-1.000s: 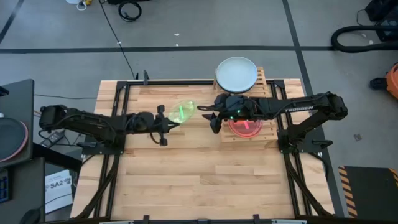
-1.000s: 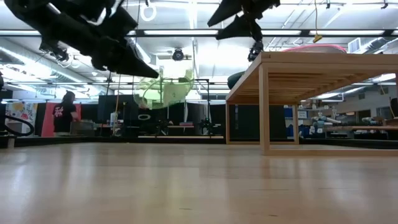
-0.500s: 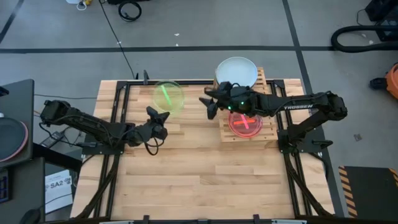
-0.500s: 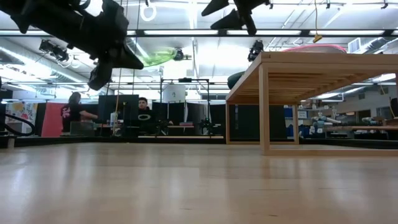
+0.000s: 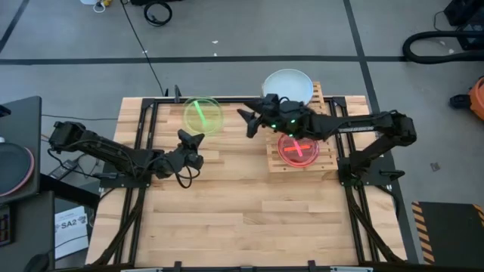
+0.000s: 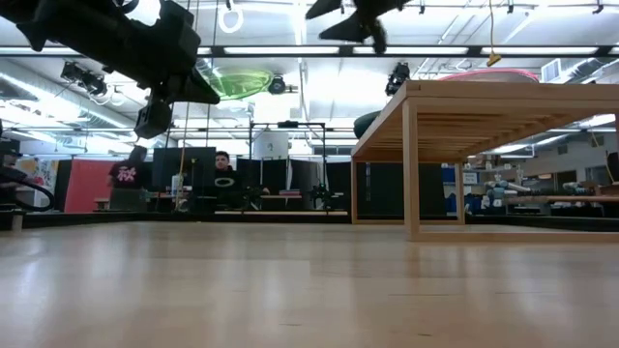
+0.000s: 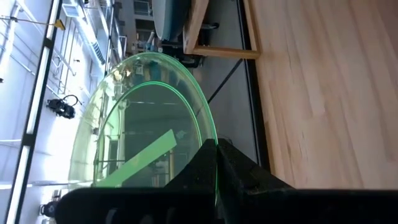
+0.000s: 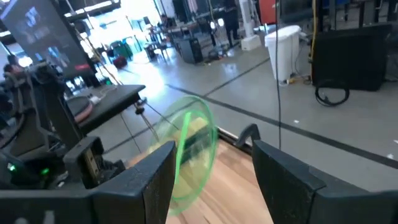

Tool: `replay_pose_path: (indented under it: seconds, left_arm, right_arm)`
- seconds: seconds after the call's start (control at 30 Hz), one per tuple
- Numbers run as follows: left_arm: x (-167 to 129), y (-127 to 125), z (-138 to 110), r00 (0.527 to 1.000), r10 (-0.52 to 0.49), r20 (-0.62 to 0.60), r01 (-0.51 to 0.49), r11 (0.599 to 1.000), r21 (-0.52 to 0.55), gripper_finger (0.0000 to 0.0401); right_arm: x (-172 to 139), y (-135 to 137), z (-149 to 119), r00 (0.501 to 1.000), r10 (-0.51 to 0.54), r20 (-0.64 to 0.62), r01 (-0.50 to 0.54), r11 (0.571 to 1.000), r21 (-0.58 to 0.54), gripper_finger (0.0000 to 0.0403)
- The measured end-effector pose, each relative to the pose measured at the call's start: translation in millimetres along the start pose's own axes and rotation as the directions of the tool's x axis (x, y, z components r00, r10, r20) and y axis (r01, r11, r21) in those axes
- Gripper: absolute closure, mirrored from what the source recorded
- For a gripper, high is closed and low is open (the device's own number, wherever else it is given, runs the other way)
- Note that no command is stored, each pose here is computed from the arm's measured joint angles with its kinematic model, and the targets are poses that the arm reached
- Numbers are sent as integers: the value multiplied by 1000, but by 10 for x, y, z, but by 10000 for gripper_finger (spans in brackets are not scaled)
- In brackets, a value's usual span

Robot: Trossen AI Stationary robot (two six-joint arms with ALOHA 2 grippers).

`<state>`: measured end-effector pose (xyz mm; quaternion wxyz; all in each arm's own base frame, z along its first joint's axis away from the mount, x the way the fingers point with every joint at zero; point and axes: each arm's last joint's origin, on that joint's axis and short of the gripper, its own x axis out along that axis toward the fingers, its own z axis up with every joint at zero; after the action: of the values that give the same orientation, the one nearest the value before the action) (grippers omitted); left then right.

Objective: Place and stack plates onto a shelf
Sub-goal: Stack the light green plate on top of the light pink plate on the shelf

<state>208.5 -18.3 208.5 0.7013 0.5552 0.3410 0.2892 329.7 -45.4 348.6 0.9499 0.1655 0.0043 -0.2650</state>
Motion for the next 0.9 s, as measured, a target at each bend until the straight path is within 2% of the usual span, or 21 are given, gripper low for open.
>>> replay_pose_path:
  seconds: [0.17, 0.43, 0.63, 0.9]
  left_arm:
    - [1, 0, -1, 1000, 0, 0, 0, 1000, 0, 394]
    - [1, -1, -1, 1000, 0, 0, 0, 1000, 0, 393]
    - [1, -1, -1, 1000, -1, 0, 1, 1000, 1, 393]
    - [2, 1, -1, 1000, 0, -1, 0, 1000, 0, 392]
  right_arm:
    - [290, 33, -236, 999, 11, 33, -9, 999, -38, 186]
    - [649, -43, -550, 997, -2, 79, 4, 999, -35, 186]
    - [796, -102, -720, 997, -12, 80, 15, 999, -34, 186]
    - [832, -112, -779, 997, -15, 72, 14, 1000, 16, 188]
